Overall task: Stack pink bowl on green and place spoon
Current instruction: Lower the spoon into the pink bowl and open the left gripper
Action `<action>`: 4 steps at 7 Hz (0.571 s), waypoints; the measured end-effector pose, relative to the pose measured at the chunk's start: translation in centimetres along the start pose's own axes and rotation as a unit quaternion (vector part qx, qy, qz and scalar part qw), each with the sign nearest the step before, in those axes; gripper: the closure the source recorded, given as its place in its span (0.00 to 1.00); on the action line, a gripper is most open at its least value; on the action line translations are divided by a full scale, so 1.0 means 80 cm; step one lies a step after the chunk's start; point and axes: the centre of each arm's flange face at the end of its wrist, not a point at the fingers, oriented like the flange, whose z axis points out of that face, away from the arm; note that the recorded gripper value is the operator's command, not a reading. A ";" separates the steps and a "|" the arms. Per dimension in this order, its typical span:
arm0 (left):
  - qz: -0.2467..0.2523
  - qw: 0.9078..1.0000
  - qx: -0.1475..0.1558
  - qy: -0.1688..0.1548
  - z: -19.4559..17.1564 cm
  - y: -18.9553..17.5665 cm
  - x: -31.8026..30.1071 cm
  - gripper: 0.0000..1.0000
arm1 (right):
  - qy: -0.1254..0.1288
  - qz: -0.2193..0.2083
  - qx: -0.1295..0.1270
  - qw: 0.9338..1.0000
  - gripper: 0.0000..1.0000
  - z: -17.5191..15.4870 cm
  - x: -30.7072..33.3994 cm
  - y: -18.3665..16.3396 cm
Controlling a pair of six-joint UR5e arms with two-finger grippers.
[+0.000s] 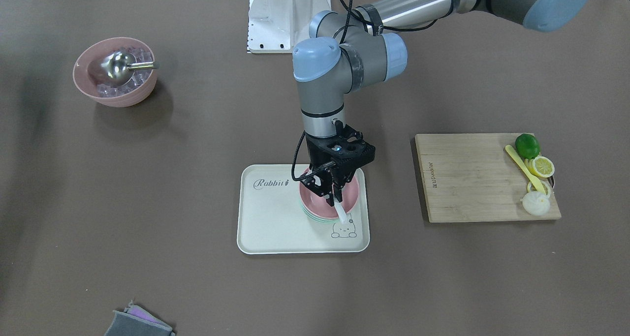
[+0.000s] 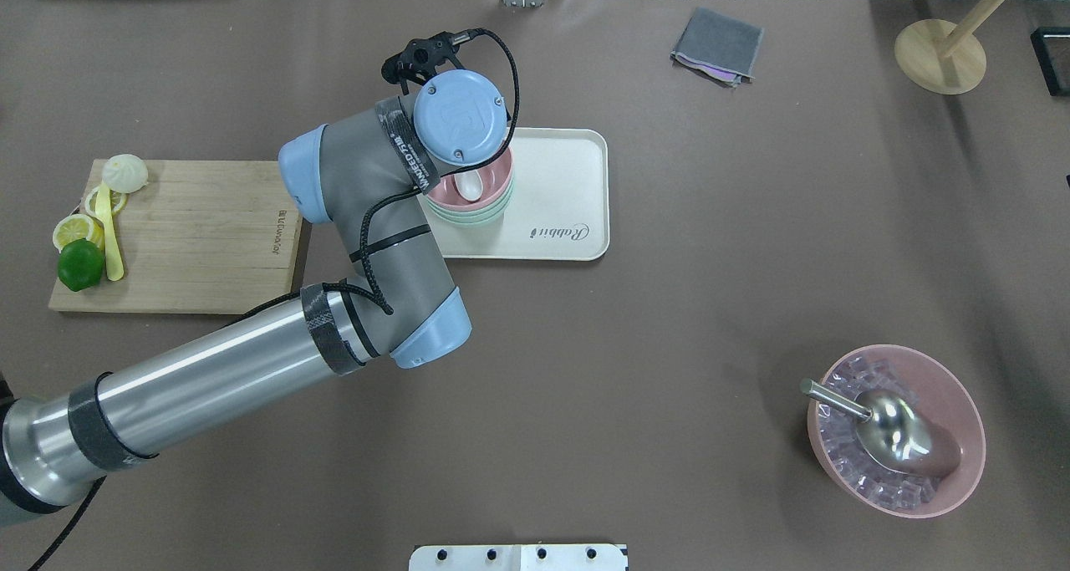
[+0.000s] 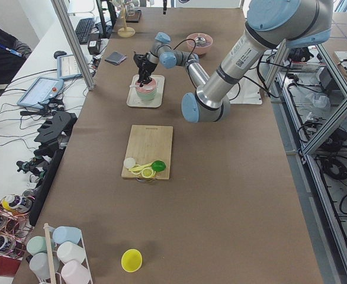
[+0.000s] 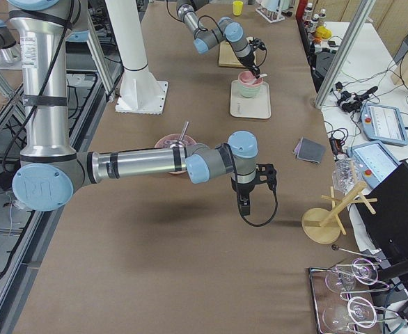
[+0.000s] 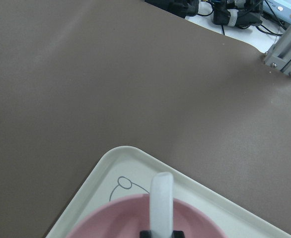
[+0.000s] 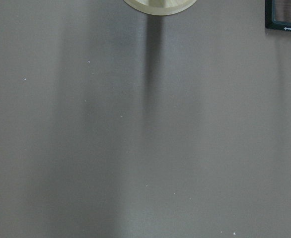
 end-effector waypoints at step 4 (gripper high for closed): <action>0.116 0.993 -0.011 0.008 -0.029 -0.015 -0.056 0.02 | 0.001 0.003 -0.005 1.000 0.00 0.004 0.006 0.007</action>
